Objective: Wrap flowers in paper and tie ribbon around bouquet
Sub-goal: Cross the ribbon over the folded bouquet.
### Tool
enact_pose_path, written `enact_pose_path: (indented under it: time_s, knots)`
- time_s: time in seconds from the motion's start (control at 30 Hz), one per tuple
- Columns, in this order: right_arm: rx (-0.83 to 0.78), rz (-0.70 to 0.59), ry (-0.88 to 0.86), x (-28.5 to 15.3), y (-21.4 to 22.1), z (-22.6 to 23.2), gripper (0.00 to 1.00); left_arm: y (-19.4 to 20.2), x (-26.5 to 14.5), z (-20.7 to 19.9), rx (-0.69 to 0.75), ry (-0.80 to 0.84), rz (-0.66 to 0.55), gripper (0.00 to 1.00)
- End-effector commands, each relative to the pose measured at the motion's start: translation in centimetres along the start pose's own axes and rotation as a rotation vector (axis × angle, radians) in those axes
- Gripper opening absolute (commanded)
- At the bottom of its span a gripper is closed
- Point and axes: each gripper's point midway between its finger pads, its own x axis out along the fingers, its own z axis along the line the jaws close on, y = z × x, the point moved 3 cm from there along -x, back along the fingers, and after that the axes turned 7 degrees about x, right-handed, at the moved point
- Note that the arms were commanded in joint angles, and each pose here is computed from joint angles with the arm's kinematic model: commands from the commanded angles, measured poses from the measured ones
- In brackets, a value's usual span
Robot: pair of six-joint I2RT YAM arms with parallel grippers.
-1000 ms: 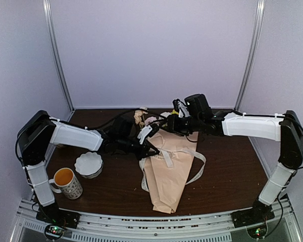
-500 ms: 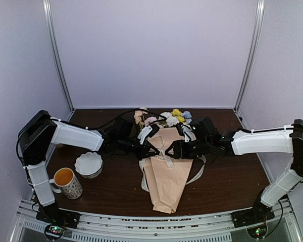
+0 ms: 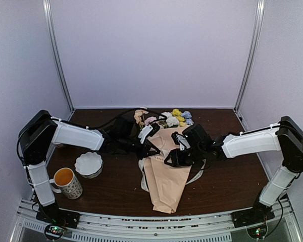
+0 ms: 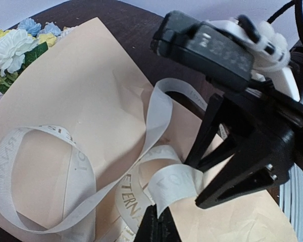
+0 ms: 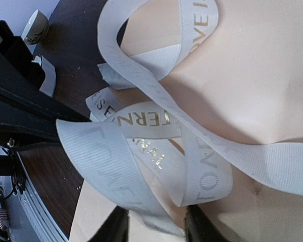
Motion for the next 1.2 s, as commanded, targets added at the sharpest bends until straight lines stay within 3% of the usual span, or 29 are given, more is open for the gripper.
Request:
enact_pose_path:
  time_s: [0.0, 0.07, 0.3, 0.43, 0.53, 0.8, 0.93, 1.17]
  knots:
    - [-0.005, -0.035, 0.005, 0.5, -0.8, 0.4, 0.17, -1.2, 0.4, 0.2, 0.013, 0.008, -0.037, 0.0]
    - [-0.006, -0.054, 0.01, 0.0, -1.1, 0.4, 0.01, -1.2, 0.4, 0.3, 0.014, 0.009, -0.035, 0.0]
    - [-0.039, -0.073, 0.029, -2.4, -1.4, 0.7, 0.0, -1.4, 0.3, 0.5, 0.057, -0.005, -0.004, 0.0]
    - [-0.056, -0.099, 0.017, -4.5, -2.0, 1.5, 0.0, -1.0, 0.2, 0.5, 0.155, -0.031, 0.074, 0.31]
    - [-0.056, -0.144, 0.031, -6.2, -3.0, 1.7, 0.0, -0.5, -0.1, 0.6, 0.241, -0.067, 0.125, 0.44]
    - [0.028, -0.244, 0.105, -9.3, -8.2, -1.0, 0.0, -1.1, -0.2, 0.6, 0.422, -0.102, 0.178, 0.63]
    - [0.046, -0.276, 0.091, -10.0, -10.7, -1.3, 0.0, -1.3, 0.7, -0.4, 0.537, -0.089, 0.233, 0.68]
    - [0.094, -0.313, 0.099, -10.7, -13.6, -2.2, 0.0, -1.7, 2.4, 0.0, 0.582, -0.055, 0.271, 0.81]
